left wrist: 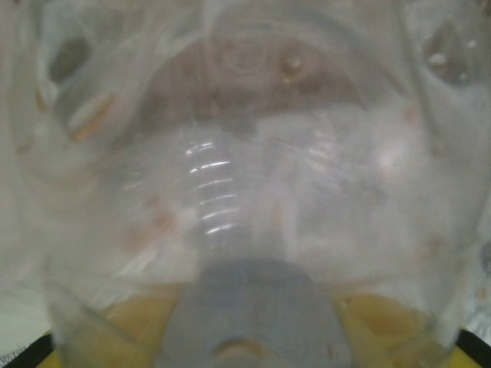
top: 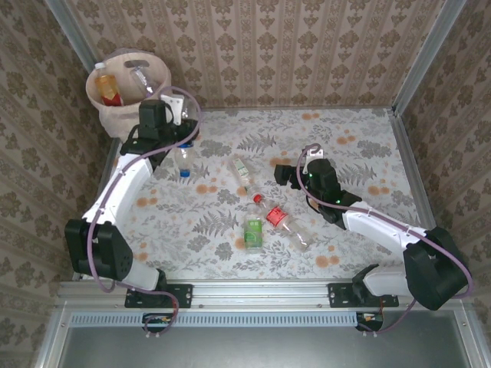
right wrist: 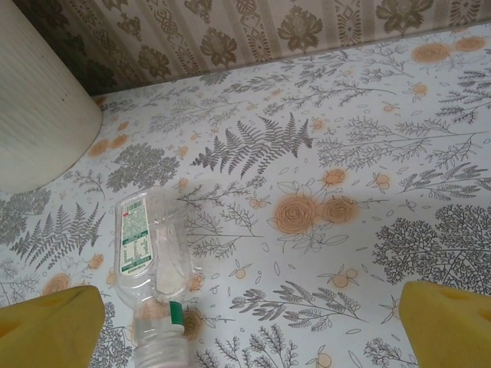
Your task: Put the plastic bottles in the bin
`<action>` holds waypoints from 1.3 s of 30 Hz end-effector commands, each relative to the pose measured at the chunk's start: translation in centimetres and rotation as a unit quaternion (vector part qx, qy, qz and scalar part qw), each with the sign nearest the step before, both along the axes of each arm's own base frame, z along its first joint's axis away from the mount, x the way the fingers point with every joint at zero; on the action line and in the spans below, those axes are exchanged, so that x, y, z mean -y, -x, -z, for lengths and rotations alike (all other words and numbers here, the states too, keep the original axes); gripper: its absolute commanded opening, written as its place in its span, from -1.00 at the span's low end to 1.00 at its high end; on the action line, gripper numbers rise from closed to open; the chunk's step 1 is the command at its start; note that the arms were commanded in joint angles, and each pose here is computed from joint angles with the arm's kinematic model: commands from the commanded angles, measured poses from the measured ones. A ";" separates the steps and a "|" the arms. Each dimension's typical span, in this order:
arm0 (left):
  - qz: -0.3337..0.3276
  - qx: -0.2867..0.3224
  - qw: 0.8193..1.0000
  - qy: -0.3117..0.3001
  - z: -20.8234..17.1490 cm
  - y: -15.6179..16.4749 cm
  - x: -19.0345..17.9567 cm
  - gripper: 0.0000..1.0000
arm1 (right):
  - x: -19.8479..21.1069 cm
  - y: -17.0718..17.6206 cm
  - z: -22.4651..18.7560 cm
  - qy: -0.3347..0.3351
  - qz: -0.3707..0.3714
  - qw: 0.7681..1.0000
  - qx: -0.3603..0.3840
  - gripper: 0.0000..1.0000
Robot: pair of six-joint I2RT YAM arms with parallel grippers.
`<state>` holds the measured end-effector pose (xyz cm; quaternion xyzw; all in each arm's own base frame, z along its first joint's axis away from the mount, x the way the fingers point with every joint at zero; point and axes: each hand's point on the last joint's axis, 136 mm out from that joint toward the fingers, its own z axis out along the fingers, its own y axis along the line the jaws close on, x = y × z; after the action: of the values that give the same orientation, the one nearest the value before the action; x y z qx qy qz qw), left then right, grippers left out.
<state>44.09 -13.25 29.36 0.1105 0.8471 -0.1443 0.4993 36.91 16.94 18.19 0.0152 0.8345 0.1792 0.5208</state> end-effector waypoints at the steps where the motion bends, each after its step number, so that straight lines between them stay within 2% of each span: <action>1: -0.068 0.054 0.995 0.048 -5.4 -1.3 -1.6 -0.55 | -0.5 -0.4 -2.0 -0.016 -0.006 1.000 0.025 1.00; 6: -0.110 0.085 0.988 0.068 -8.8 -2.5 -3.1 -0.54 | -0.2 -0.2 -2.4 -0.016 -0.004 0.999 0.031 1.00; 12: -0.145 0.128 0.979 0.062 -13.6 -3.4 -5.2 -0.54 | 0.2 0.2 -2.5 -0.014 0.001 0.999 0.035 1.00; 17: -0.183 0.201 0.960 0.065 -18.5 -3.6 -7.4 -0.55 | 0.2 0.3 -2.7 -0.015 0.001 0.999 0.037 1.00; 22: -0.179 0.286 0.940 0.045 -23.0 -3.6 -8.0 -0.46 | 0.2 0.2 -2.7 -0.016 0.002 0.999 0.038 1.00; 31: -0.244 0.278 0.929 0.015 -23.5 -7.1 -12.7 -0.46 | 0.3 0.4 -3.0 -0.020 0.004 0.999 0.039 1.00; 34: -0.229 0.258 0.938 0.030 -22.7 -9.2 -14.0 -0.43 | 0.5 0.6 -3.1 -0.018 0.005 0.999 0.040 1.00; 39: -0.235 0.191 0.952 0.049 -19.7 -12.5 -16.7 -0.45 | 1.0 1.0 -3.3 -0.018 0.012 0.999 0.041 1.00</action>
<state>55.87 2.91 51.21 -0.0852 0.6953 -0.0094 0.7136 36.31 16.60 21.06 0.0188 0.8131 0.1948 0.5482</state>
